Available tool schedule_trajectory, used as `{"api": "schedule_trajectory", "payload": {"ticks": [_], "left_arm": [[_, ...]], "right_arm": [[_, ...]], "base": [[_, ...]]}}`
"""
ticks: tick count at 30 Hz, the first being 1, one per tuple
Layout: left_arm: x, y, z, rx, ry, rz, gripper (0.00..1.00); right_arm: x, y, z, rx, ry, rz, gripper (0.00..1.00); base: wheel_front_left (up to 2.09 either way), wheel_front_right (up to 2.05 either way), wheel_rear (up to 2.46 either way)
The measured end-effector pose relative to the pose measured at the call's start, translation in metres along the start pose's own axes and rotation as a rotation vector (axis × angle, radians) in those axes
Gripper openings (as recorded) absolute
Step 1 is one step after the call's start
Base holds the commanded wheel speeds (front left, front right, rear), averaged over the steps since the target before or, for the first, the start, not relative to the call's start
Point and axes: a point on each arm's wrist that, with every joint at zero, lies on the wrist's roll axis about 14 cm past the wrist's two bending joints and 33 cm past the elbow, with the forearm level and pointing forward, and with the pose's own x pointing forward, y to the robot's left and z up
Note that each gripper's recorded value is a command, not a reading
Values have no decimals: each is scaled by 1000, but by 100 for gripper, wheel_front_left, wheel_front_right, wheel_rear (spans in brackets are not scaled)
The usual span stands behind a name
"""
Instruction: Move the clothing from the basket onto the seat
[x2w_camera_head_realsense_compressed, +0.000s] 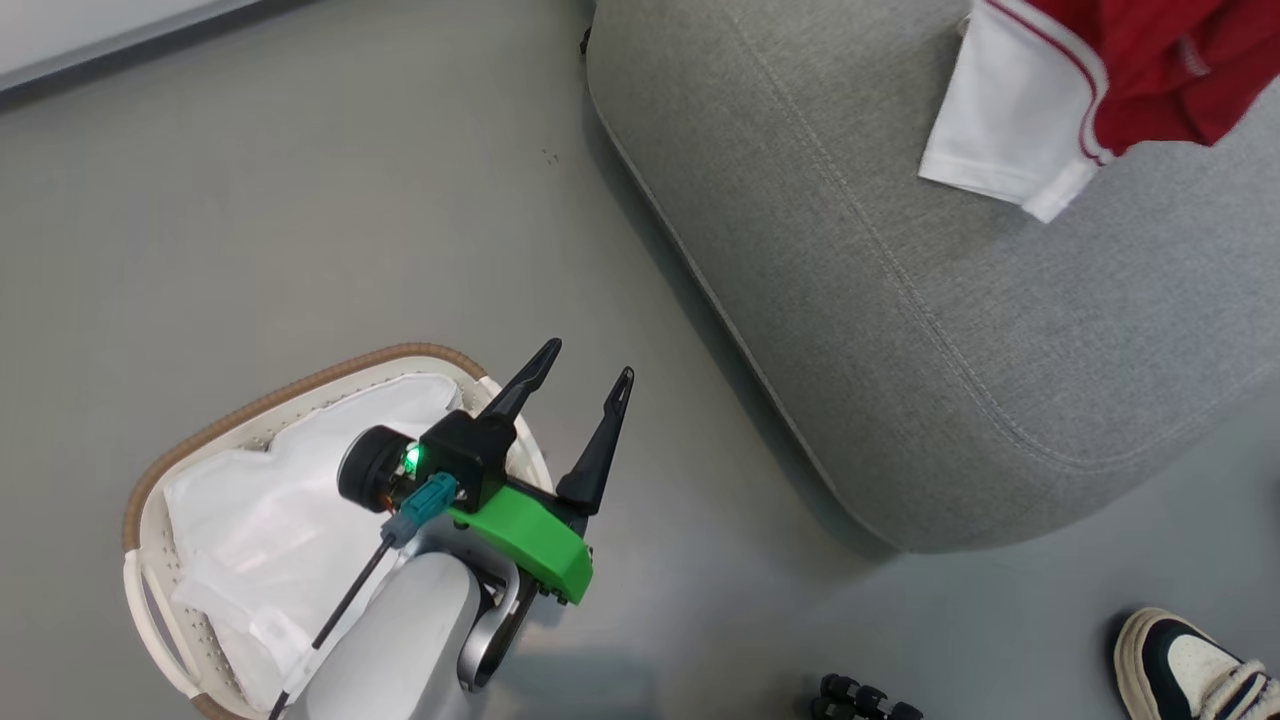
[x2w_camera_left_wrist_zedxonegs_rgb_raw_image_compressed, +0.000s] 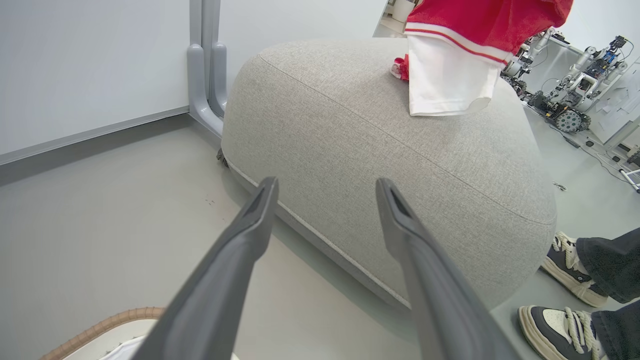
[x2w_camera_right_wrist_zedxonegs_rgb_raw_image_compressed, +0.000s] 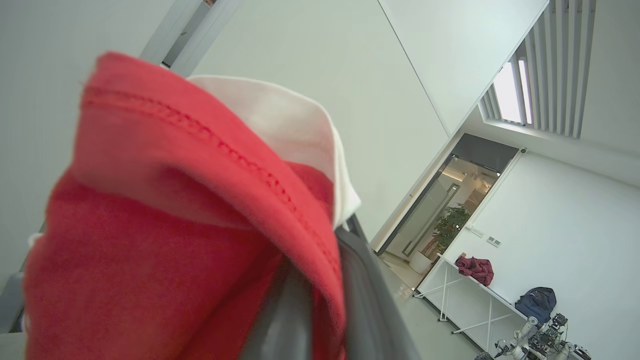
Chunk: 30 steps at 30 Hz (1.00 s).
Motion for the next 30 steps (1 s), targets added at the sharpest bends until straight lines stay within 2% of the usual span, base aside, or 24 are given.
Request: {"api": "schedule_trajectory", "payload": {"ticks": [4, 8, 11, 17, 23, 27, 28, 29, 30], "left_arm": [[-3, 15, -7, 1, 14, 20, 100], [-4, 34, -11, 2, 17, 48, 100], [-6, 50, -14, -6, 14, 78, 100], [-17, 80, -34, -39, 40, 150, 100], [-31, 105, -44, -61, 50, 224, 100], [-37, 114, -48, -67, 53, 256, 100], [-38, 116, -48, -68, 53, 262, 100], [-39, 117, -48, -68, 52, 266, 100], [-40, 118, -47, -68, 50, 271, 100]], "right_arm": [[13, -16, -26, -23, 70, -69, 0], [12, -24, -71, -40, 190, -130, 0], [10, -16, -101, -70, 269, -134, 0], [-9, 68, -171, 6, 428, -43, 0], [-57, 144, -229, 78, 590, 57, 0], [-95, 188, -248, 145, 669, 110, 0], [-100, 195, -249, 160, 672, 115, 5], [-105, 201, -248, 173, 674, 118, 41], [-109, 205, -246, 186, 669, 121, 95]], "base": [[0, 0, 0], [0, 0, 0], [0, 0, 0], [0, 0, 0], [0, 0, 0], [0, 0, 0], [0, 0, 0], [0, 0, 0], [0, 0, 0]]}}
